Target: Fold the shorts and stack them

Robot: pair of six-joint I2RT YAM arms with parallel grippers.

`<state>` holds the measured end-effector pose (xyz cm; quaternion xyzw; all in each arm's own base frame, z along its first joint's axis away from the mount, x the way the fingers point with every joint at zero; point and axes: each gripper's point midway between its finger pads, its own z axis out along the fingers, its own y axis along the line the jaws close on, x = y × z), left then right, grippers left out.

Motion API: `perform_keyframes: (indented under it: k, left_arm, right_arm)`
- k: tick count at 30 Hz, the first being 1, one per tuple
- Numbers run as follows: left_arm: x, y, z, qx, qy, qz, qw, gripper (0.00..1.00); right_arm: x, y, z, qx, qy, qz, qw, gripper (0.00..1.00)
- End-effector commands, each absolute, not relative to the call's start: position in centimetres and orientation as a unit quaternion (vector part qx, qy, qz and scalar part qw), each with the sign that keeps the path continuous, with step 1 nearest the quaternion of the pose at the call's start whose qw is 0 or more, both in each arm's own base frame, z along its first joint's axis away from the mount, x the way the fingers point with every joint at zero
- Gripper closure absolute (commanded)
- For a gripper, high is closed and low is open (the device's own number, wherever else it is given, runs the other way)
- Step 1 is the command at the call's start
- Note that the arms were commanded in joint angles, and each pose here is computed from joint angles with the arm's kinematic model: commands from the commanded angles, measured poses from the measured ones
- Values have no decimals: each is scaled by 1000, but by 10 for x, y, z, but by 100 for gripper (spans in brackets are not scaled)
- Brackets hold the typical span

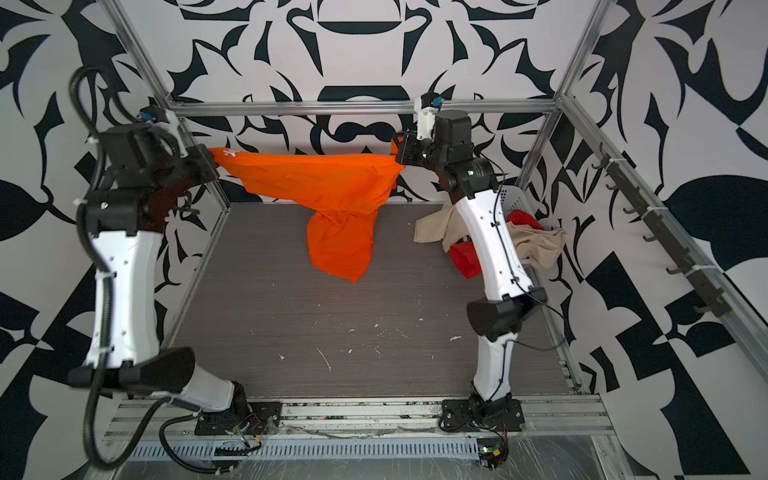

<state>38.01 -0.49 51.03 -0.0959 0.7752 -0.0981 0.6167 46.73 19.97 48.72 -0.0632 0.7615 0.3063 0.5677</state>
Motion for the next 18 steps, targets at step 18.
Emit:
perform_keyframes:
  k: [18]
  left_arm:
    - [263, -42, 128, -328, 902, -128, 250, 100]
  right_arm:
    - [326, 96, 156, 276, 816, 286, 420, 100]
